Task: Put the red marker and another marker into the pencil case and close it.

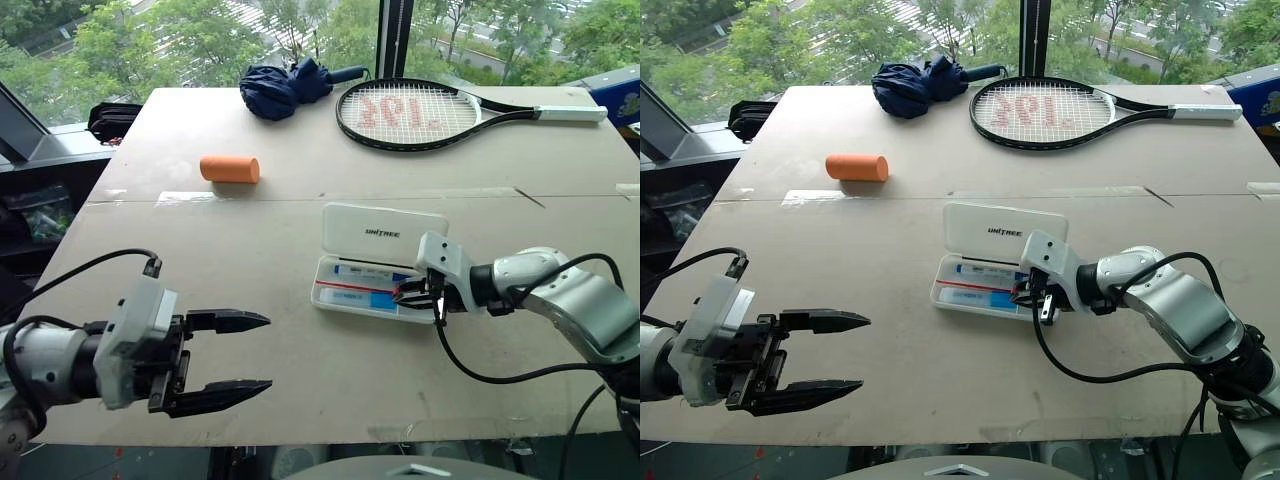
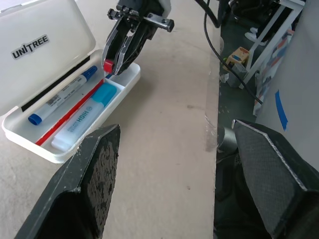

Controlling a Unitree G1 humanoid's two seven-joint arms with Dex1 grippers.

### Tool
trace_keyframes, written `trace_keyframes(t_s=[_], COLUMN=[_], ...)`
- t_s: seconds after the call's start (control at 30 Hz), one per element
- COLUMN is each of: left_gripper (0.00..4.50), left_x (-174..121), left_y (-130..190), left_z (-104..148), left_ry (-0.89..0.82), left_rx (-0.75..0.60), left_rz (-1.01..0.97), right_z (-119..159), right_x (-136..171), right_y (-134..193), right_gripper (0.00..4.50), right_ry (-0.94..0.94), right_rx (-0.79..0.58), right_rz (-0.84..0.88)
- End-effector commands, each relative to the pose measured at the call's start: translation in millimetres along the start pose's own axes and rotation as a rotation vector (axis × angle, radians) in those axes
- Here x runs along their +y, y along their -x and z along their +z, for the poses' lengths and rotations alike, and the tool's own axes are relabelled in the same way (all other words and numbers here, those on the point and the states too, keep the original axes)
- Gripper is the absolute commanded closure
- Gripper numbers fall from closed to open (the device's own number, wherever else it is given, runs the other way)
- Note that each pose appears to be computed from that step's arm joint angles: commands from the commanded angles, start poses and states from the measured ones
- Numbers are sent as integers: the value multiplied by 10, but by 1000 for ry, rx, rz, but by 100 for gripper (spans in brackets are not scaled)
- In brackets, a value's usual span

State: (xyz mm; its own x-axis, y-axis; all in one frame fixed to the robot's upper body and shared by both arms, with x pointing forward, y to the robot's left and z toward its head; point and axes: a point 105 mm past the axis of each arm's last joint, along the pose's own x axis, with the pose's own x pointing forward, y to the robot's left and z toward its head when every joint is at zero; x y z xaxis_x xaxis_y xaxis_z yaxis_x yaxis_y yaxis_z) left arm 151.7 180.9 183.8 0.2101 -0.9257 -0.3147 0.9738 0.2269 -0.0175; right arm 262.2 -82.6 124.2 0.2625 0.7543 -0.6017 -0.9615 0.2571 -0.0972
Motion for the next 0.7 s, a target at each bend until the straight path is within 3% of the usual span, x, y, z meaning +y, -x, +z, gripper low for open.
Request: trace_keyframes(t_s=[0.03, 0.37, 0.63, 0.7], left_gripper=[85, 85, 85, 85], left_x=[-30, -50, -55, -51], left_y=[46, 65, 77, 78], left_z=[36, 14, 1, -1], left_ry=[-40, -40, -40, -40], left_rx=[1, 4, 9, 9], left_rz=[19, 37, 35, 36], right_z=[32, -85, -49, 38], right_x=[8, -20, -2, 54], right_y=[73, 43, 121, 231], right_gripper=[445, 445, 78, 78], right_ry=[54, 61, 64, 22], right_rx=[-2, 30, -2, -75], right_rz=[24, 62, 64, 79])
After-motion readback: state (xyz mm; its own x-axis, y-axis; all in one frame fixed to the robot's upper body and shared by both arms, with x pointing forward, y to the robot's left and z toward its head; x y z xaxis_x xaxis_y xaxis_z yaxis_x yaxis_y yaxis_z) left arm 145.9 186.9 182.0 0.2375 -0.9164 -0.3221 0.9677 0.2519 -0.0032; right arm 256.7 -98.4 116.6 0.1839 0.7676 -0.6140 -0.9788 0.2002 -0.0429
